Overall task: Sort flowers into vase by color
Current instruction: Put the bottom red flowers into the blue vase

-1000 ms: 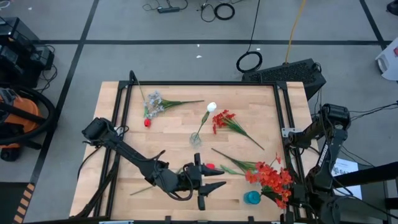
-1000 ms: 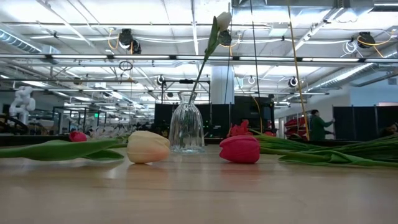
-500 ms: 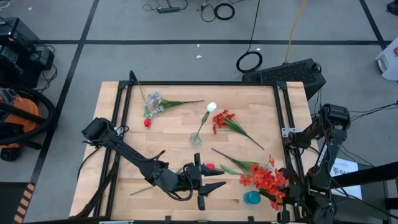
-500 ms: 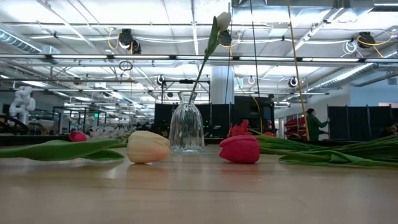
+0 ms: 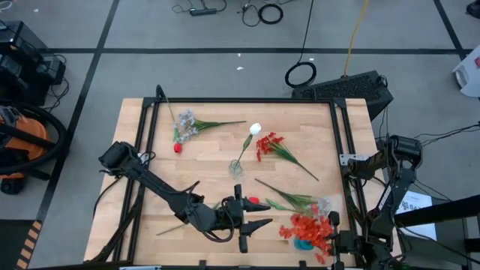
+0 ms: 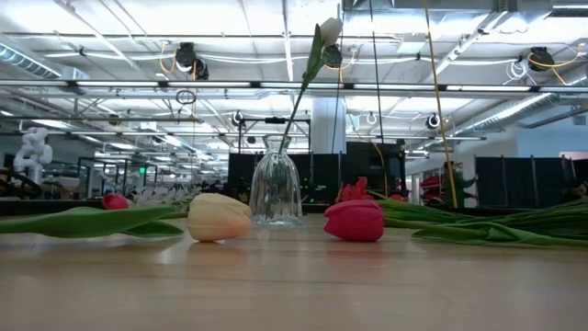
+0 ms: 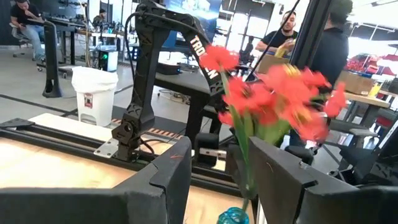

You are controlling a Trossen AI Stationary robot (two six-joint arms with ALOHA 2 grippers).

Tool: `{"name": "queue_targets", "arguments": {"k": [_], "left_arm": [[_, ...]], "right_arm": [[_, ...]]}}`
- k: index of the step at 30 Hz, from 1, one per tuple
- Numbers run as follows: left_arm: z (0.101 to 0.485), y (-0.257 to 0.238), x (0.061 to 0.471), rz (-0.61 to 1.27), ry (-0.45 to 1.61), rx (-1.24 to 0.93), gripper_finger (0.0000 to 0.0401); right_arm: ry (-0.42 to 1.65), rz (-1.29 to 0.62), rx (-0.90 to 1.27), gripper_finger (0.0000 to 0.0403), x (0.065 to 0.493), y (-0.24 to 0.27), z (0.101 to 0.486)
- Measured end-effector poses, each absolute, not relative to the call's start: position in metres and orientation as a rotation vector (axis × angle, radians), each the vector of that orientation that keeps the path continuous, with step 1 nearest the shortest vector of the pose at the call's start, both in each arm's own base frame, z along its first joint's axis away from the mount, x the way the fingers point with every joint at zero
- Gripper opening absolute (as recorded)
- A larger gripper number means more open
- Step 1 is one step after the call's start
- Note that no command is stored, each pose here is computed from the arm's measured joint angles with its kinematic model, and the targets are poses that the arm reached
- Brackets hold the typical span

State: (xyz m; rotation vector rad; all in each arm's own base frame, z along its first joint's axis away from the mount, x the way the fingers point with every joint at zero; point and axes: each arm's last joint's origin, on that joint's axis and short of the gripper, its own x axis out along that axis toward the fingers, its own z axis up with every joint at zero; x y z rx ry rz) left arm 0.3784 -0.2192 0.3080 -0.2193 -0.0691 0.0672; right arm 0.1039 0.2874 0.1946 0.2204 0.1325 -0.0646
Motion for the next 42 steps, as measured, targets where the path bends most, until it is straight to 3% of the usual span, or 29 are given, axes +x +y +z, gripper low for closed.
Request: {"name": "queue_targets", "arguments": {"k": [11,22,42], "left_arm": [[0.305,-0.219,0.379,0.069,-0.046,-0.204,0.0162],[0.306,-0.219,0.378,0.069,-0.047,-0.206,0.0162],[0.305,-0.219,0.379,0.069,-0.046,-0.205,0.0162]], "right_arm": [[0.192,0.014,0.128,0.0059,0.104,0.289,0.193],[0.215,-0.022,0.112,0.0061,0.11,0.283,0.188],[0.383,0.118,0.175,0.0062,0.112,0.274,0.199]]}}
